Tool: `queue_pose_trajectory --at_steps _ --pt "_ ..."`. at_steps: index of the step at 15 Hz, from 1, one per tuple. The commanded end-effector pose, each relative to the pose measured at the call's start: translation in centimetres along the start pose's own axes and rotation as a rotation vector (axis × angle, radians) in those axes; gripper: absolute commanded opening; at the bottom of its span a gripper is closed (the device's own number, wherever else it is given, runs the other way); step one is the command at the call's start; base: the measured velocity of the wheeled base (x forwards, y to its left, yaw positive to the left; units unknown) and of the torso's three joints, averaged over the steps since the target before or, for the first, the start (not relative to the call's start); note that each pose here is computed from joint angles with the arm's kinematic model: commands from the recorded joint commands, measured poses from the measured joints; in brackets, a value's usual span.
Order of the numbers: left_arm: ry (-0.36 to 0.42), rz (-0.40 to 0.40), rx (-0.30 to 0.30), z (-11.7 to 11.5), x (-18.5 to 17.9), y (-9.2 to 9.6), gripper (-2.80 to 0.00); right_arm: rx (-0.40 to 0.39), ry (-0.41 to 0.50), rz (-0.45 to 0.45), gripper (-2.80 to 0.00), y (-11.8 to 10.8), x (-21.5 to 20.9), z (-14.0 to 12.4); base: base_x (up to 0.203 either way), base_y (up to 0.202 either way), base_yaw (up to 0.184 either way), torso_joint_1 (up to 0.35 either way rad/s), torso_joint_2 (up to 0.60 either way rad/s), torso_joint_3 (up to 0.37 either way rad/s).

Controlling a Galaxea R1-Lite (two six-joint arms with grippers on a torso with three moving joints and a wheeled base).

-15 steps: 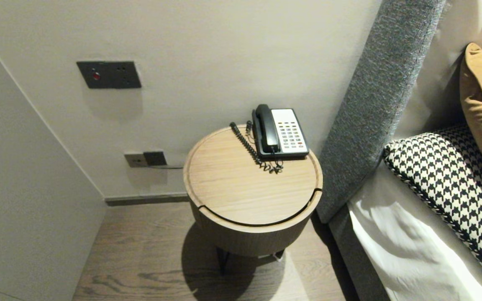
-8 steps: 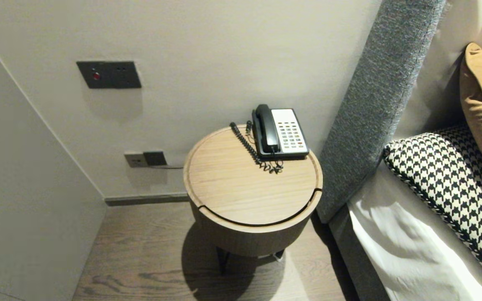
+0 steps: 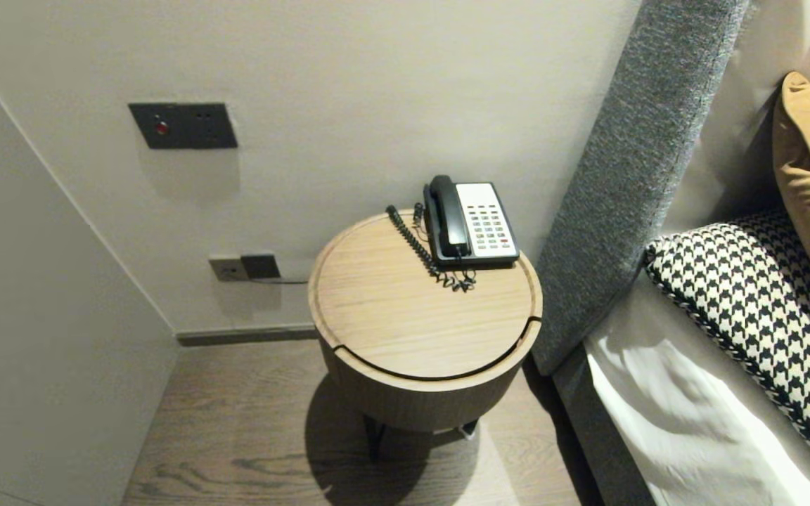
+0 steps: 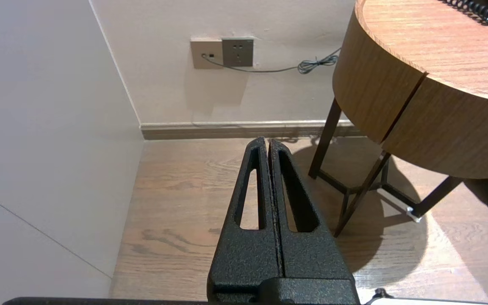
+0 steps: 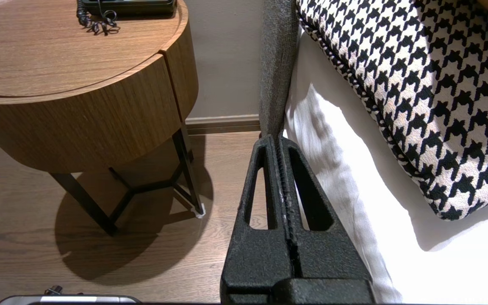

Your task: Open the nightstand drawer

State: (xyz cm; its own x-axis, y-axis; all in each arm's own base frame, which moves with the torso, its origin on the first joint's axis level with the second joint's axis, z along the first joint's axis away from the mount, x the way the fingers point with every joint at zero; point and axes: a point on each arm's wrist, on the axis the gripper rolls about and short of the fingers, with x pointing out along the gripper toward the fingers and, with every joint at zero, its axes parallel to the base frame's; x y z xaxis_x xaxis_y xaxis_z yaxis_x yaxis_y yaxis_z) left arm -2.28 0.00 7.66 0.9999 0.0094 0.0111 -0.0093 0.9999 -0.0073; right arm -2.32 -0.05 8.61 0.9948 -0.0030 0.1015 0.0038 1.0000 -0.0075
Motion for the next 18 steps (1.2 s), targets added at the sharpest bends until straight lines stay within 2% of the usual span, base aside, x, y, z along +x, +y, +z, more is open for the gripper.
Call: queue_pose_trajectory --at_steps 1,9,11,14,18 --pt "0.000 0.001 0.000 0.0 0.0 0.0 -2.80 -0.001 0.040 0.000 -2.80 0.0 0.2 -1.1 0.000 0.000 0.000 0.000 0.00 0.000" --pt "0.021 0.005 0.014 0.3 -0.2 0.0 -2.80 -0.004 0.037 0.003 -2.80 0.0 0.2 -1.1 0.000 0.000 0.000 0.000 0.00 0.000" --pt "0.014 -0.001 0.018 2.3 -0.8 0.0 -2.80 -0.010 0.036 0.005 -2.80 0.0 0.2 -1.1 0.000 0.000 0.000 0.000 0.00 0.000" --pt "0.068 -0.003 0.018 6.5 -0.5 -0.1 -2.80 -0.040 0.035 0.012 -2.80 0.0 0.2 -1.1 0.000 0.000 0.000 0.000 0.00 0.000" --pt "0.101 0.007 0.018 14.4 2.0 -0.1 -2.80 -0.054 0.041 0.026 -2.80 0.1 0.2 -1.1 0.000 0.000 0.000 0.000 0.00 0.000"
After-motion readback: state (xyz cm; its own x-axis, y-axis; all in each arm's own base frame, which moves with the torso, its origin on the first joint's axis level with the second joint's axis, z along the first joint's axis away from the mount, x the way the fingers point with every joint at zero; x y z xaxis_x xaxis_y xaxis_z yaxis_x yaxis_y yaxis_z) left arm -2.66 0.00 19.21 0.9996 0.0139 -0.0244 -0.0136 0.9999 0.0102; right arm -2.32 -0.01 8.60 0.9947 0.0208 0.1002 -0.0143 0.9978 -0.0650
